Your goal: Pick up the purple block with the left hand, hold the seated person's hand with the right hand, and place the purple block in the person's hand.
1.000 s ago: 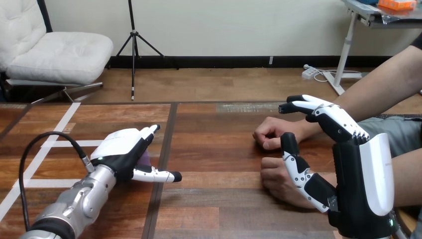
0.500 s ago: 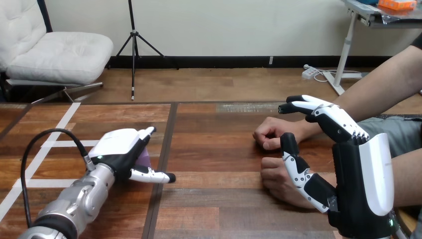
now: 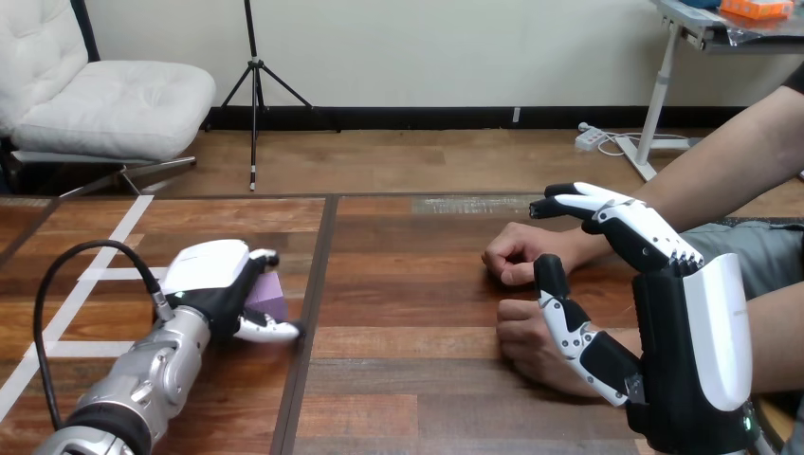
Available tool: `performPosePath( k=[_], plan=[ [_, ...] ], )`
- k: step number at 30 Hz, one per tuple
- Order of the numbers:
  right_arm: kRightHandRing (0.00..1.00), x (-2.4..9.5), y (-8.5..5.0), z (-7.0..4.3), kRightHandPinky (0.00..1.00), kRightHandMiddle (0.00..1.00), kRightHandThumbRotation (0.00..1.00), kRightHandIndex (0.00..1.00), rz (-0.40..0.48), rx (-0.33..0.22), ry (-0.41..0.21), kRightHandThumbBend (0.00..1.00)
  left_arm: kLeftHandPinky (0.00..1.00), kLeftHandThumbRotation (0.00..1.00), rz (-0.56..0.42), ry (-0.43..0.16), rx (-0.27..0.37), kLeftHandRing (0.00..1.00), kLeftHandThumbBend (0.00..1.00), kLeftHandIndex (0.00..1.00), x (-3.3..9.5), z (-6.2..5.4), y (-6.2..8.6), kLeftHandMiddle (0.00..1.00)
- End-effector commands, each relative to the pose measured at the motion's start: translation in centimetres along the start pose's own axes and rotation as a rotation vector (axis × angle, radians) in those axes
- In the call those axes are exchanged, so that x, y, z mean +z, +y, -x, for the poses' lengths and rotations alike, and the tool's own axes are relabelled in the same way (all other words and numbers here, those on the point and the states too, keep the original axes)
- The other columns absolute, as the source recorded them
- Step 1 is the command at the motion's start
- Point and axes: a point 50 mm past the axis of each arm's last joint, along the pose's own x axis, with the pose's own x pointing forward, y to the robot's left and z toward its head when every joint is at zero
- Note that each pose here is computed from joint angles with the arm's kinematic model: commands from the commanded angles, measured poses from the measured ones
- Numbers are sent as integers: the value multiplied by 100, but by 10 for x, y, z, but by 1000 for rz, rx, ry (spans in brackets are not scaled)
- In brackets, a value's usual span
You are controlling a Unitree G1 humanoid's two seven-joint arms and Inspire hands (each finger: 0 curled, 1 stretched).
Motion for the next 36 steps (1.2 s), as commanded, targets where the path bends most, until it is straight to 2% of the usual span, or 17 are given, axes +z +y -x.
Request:
performPosePath(
  k=[1,10,19,36],
  plan=[
    [73,8,-6,-13,61,73,0,64,0,-43,-69,29,53,8,-2,-23,87,62,64,71,16,-12,27,68],
    [73,8,-7,-12,61,73,0,64,6,-38,-67,29,43,1,0,10,81,50,60,59,15,-12,24,57],
    [73,7,-8,-12,61,73,0,64,3,-35,-61,29,40,0,14,32,66,46,56,52,13,-12,22,51],
    [73,7,-10,-11,62,73,0,64,12,-21,-60,29,40,0,48,44,38,46,59,48,10,-11,20,51]
  ],
)
